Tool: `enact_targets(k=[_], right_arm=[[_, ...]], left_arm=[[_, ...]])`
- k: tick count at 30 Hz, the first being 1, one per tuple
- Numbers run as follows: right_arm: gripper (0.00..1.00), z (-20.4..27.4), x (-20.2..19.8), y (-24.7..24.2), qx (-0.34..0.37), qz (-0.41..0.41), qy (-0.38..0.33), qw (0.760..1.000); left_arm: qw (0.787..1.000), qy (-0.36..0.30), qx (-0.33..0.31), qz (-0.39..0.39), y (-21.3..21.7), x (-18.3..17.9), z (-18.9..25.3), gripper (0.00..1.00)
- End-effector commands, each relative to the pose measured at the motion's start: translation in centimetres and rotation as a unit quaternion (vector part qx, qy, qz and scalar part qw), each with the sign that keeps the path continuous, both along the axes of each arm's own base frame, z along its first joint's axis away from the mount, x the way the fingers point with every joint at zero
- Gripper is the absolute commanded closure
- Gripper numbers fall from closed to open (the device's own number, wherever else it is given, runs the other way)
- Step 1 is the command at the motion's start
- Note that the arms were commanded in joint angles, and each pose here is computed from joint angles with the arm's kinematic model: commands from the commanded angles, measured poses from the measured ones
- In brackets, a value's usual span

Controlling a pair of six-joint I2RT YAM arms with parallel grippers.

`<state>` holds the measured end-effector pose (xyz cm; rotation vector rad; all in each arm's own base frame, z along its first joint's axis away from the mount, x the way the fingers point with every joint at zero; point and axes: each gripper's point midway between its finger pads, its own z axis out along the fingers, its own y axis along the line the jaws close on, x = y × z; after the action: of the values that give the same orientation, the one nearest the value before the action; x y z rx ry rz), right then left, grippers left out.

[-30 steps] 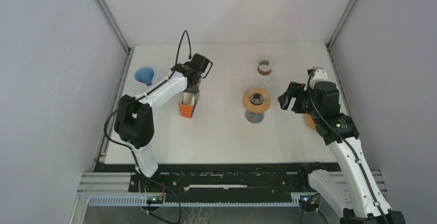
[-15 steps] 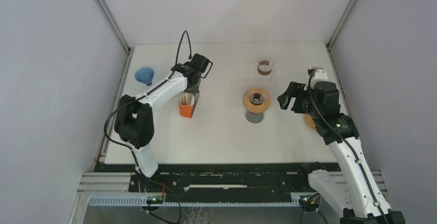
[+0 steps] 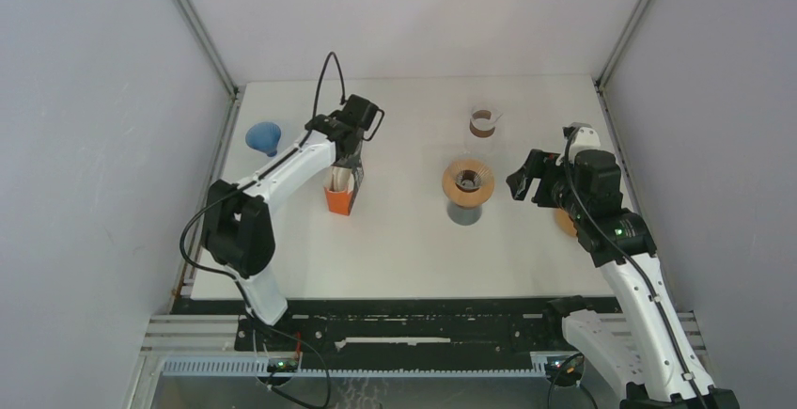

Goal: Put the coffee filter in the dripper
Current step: Pick up the coffee filter from the coffee filter holder.

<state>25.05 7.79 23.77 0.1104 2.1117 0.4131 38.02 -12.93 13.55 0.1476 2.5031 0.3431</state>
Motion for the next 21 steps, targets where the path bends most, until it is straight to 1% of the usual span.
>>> enact_targets(k=[1, 6, 13, 19, 21], right_arm=[[0.14, 1.0, 0.5, 0.1, 0.012, -0.003, -0.021, 1.0], [0.14, 1.1, 0.6, 0.3, 0.015, -0.001, -0.022, 1.0], [0.14, 1.2, 0.7, 0.4, 0.016, 0.002, -0.026, 1.0], [0.14, 1.7, 0.6, 0.5, 0.016, 0.011, -0.037, 0.999], [0.14, 1.9, 0.6, 0.7, 0.018, 0.016, -0.041, 0.999]], left_arm=[[1.0, -0.021, -0.008, -0.006, -0.1, -0.2, 1.9, 0.92], [1.0, -0.015, -0.016, -0.01, -0.4, -0.3, 1.8, 0.98], [0.999, -0.027, -0.03, -0.012, -0.3, -0.7, 3.4, 1.0], [0.996, -0.04, -0.079, -0.014, -0.5, -1.6, 5.6, 1.0], [0.994, -0.047, -0.097, -0.003, 0.3, -1.5, 6.4, 1.0]])
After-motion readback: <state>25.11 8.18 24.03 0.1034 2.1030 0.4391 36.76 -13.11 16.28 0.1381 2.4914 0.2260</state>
